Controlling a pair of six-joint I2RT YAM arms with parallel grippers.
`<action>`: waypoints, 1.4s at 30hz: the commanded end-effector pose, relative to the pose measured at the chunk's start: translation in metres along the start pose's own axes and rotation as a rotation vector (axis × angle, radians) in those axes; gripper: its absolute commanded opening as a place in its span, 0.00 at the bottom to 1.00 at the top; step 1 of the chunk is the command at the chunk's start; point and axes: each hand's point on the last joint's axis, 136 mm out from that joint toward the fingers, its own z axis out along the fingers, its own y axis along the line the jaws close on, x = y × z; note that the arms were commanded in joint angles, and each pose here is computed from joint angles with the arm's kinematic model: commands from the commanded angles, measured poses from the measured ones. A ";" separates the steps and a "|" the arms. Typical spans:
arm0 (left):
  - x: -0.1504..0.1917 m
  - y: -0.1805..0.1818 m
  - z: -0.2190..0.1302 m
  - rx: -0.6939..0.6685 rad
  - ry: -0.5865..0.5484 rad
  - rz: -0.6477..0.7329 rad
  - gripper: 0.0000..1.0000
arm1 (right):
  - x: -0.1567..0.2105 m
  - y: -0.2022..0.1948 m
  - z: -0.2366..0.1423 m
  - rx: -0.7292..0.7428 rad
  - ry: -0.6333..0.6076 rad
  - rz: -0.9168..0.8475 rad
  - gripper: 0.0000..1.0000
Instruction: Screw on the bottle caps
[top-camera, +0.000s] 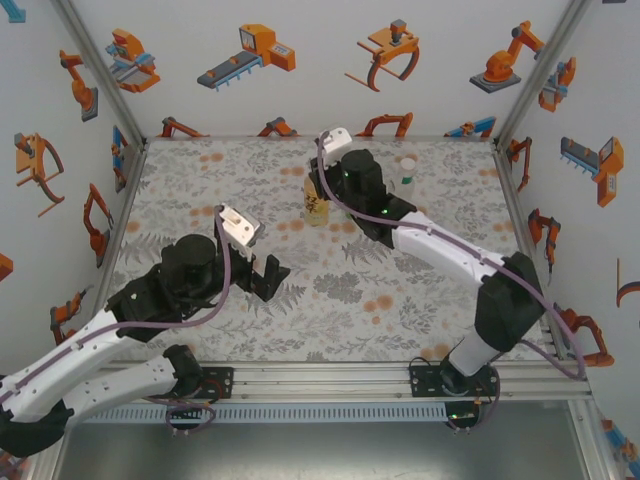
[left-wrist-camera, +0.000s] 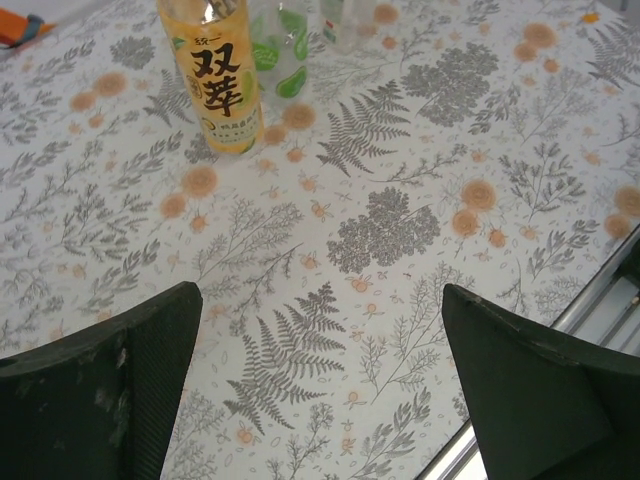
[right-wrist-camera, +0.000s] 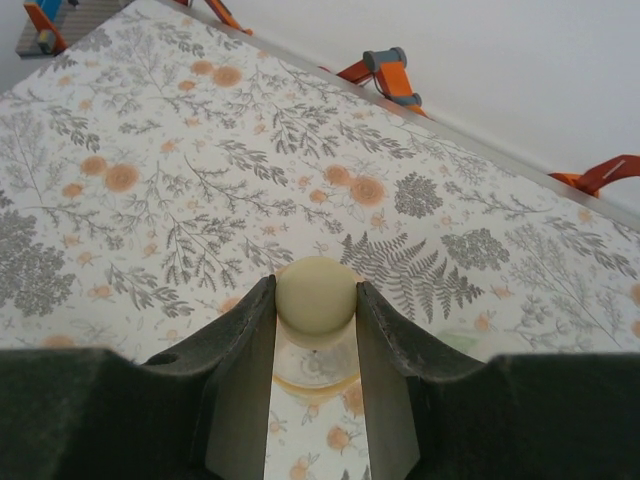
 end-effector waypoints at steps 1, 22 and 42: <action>0.008 0.018 -0.006 -0.091 -0.006 -0.072 0.97 | -0.037 0.002 0.011 -0.035 -0.125 -0.010 0.00; 0.005 0.058 -0.027 -0.259 -0.092 -0.215 0.97 | 0.009 0.001 0.049 -0.036 -0.025 -0.015 0.00; 0.008 0.063 -0.033 -0.276 -0.118 -0.217 0.97 | -0.001 0.001 0.050 -0.042 -0.015 -0.029 0.67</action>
